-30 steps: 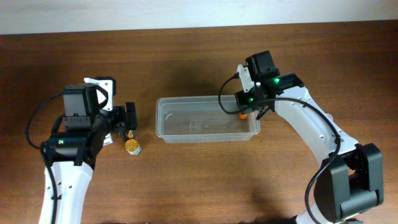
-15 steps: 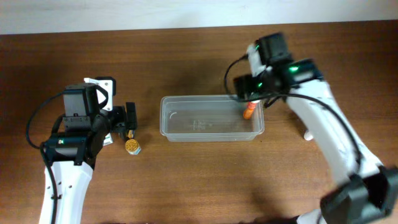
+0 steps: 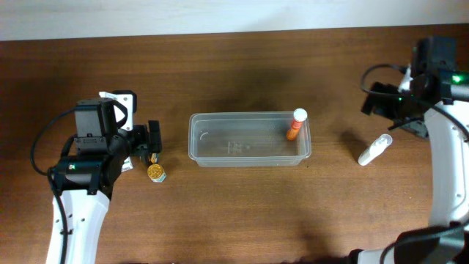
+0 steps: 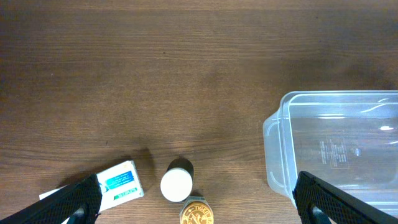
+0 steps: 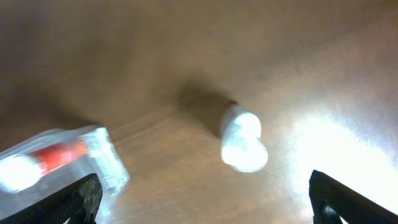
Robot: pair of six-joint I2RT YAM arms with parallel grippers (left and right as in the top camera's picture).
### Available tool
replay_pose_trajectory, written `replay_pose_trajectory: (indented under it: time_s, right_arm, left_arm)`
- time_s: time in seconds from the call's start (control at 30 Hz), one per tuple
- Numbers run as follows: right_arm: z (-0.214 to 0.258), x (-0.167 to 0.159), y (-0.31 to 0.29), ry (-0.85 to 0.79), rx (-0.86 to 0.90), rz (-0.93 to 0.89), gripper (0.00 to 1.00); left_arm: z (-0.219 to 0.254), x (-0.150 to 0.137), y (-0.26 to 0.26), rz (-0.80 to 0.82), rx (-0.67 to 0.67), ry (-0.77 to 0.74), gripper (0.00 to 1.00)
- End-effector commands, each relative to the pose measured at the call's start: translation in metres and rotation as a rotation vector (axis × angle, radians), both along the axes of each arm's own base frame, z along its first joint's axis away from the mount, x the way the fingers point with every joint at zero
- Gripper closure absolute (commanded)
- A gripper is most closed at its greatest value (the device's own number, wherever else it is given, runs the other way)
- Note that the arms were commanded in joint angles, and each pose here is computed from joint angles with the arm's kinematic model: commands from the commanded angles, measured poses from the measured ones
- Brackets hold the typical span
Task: Pack container
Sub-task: 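Move the right gripper to the white bottle and grasp it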
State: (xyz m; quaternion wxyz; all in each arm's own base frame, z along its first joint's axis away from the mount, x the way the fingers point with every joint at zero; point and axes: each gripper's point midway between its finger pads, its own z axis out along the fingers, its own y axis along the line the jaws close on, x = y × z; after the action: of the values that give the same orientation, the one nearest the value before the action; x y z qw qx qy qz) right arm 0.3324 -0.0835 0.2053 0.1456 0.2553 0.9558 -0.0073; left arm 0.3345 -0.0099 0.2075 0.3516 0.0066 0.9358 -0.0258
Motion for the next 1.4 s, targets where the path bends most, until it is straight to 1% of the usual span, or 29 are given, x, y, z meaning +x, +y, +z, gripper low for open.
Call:
replay_pose_trajectory:
  time_s: [0.0,0.13,0.23,0.4,0.43,0.5,0.6,0.63,0.67,0.77,0.8,0.93,1.0,1.03,1.17,1.27,1.37]
  right_arm:
    - [-0.036,-0.016,-0.016,0.087,0.053,-0.088,0.02]
    - [-0.073,-0.025,-0.023,0.105,0.115,-0.128,0.02]
    - [-0.089,-0.027,-0.027,0.107,0.117,-0.135,0.01]
    - [-0.094,-0.024,-0.028,0.091,0.106,-0.110,0.01]
    - [-0.094,-0.024,-0.028,0.090,0.106,-0.110,0.03]
    - [-0.094,-0.024,-0.028,0.091,0.105,-0.109,0.14]
    - [-0.095,-0.023,-0.027,0.091,0.106,-0.107,0.43]
    - [-0.095,-0.023,-0.027,0.092,0.106,-0.107,0.50]
    - [-0.095,-0.024,-0.027,0.092,0.106,-0.107,0.53]
    - [-0.095,-0.023,-0.026,0.091,0.110,-0.105,0.53]
    - [-0.095,-0.023,-0.025,0.090,0.112,-0.102,0.56]
    - [-0.094,-0.022,-0.023,0.088,0.120,-0.096,0.70]
    - [-0.094,-0.021,-0.020,0.089,0.119,-0.087,0.80]
    - [-0.094,-0.020,-0.018,0.088,0.118,-0.082,0.84]
    - [-0.094,-0.017,-0.010,0.086,0.116,-0.056,0.85]
    - [-0.094,-0.014,-0.006,0.081,0.113,-0.037,0.89]
    - [-0.090,-0.010,0.000,0.072,0.113,-0.018,0.90]
  left_arm:
    - [0.006,0.004,-0.003,-0.008,-0.014,-0.015,0.01]
    - [0.006,0.004,-0.003,-0.008,-0.014,-0.015,0.01]
    - [0.006,0.003,-0.003,-0.008,-0.014,-0.014,0.00]
    - [0.006,0.004,-0.003,-0.008,-0.014,-0.015,0.01]
    - [0.006,0.003,-0.003,-0.008,-0.014,-0.014,0.01]
    - [0.006,0.003,-0.003,-0.008,-0.014,-0.014,0.01]
    - [0.006,0.003,-0.003,-0.008,-0.014,-0.014,0.01]
    - [0.006,0.003,-0.003,-0.008,-0.014,-0.014,0.01]
    - [0.006,0.003,-0.003,-0.008,-0.014,-0.014,0.01]
    - [0.006,0.004,-0.003,-0.008,-0.014,-0.015,0.01]
    - [0.006,0.003,-0.003,-0.008,-0.014,-0.014,0.01]
    - [0.006,0.003,-0.003,-0.008,-0.014,-0.014,0.01]
    - [0.006,0.004,-0.003,-0.008,-0.014,-0.015,0.01]
    - [0.006,0.003,-0.003,-0.008,-0.014,-0.014,0.01]
    - [0.006,0.003,-0.003,-0.008,-0.014,-0.014,0.01]
    - [0.006,0.003,-0.003,-0.008,-0.014,-0.014,0.01]
    - [0.006,0.003,-0.003,-0.008,-0.014,-0.014,0.01]
